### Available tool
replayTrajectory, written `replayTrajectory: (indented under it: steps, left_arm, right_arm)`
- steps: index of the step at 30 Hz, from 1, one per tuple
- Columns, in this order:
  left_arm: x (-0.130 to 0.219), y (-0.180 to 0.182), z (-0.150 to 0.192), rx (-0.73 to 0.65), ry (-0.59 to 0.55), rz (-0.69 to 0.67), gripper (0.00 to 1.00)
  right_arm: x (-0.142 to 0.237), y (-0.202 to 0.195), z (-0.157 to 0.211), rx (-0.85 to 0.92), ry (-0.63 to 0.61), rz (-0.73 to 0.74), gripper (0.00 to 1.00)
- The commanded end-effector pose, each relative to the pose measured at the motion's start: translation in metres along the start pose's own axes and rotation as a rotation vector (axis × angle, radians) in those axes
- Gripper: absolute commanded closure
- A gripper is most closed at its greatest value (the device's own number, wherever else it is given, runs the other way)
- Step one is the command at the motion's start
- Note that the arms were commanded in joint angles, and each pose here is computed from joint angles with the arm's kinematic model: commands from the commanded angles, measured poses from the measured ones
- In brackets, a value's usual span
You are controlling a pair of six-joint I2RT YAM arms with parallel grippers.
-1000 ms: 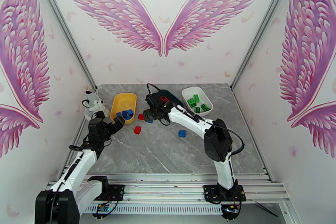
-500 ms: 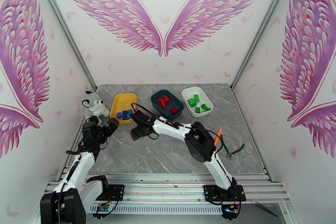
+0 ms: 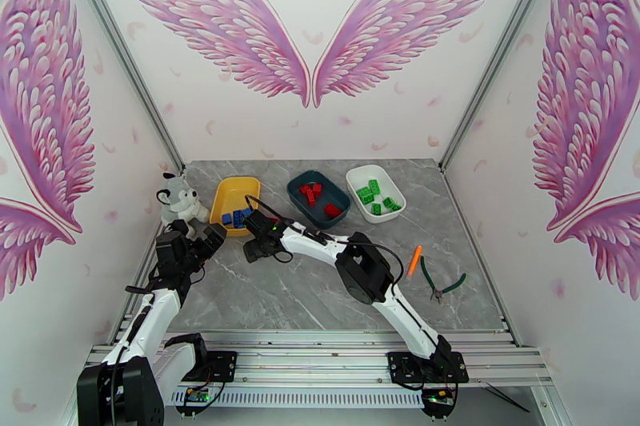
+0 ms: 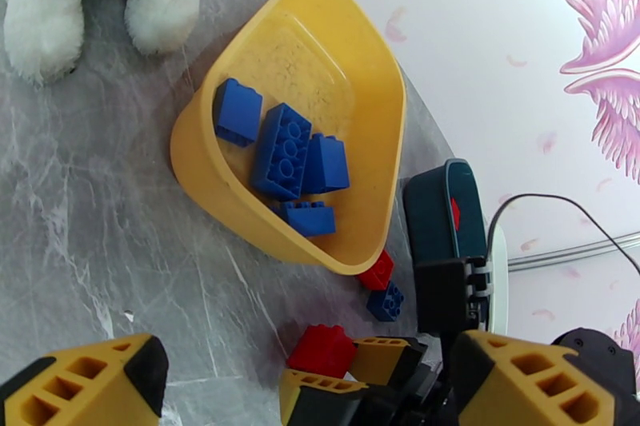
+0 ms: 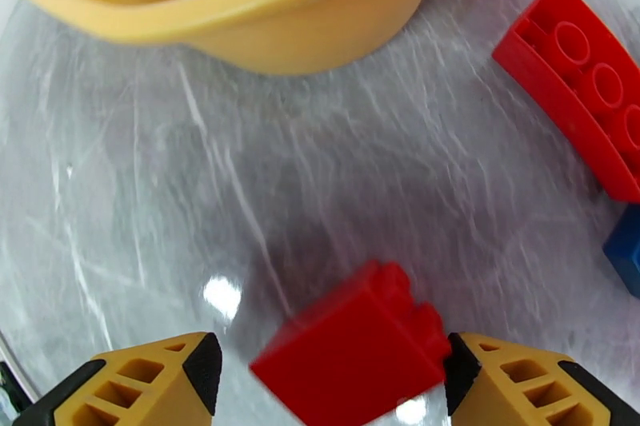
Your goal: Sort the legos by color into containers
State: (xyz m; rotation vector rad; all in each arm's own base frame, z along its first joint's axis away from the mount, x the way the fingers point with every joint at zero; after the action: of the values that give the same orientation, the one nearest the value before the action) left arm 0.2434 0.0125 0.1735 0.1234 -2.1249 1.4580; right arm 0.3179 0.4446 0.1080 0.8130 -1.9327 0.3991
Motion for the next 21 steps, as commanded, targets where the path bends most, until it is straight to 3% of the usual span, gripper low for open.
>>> replayTrajectory:
  steps: [1,14,21]
  left_arm:
    - [-0.002,0.004,0.002,0.010,0.018,0.005,0.01]
    - [-0.003,0.003,0.002,0.006,0.024,0.016,0.01]
    - [-0.001,-0.008,0.007,-0.040,0.041,0.047,0.01]
  right_arm:
    - [-0.006,0.003,-0.002,-0.010,-0.007,0.043,0.28]
    - [0.029,-0.002,0.006,-0.017,-0.046,0.062,0.54]
    - [0.050,-0.015,0.006,-0.009,-0.062,0.113,0.72]
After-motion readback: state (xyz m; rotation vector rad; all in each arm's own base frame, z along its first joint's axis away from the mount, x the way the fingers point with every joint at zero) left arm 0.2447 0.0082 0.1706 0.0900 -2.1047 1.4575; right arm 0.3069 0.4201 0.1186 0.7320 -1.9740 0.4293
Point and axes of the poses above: each hand's point on the last joint's axis, 136 mm out from that joint toward the fingers, its own x axis back along the fingers, its own y axis along the line the jaws close on, z = x × y, the point moved 9 cm from there along x, back along the fingers, and after that the axes turned 14 degrees about x, right-handed, at the moved point
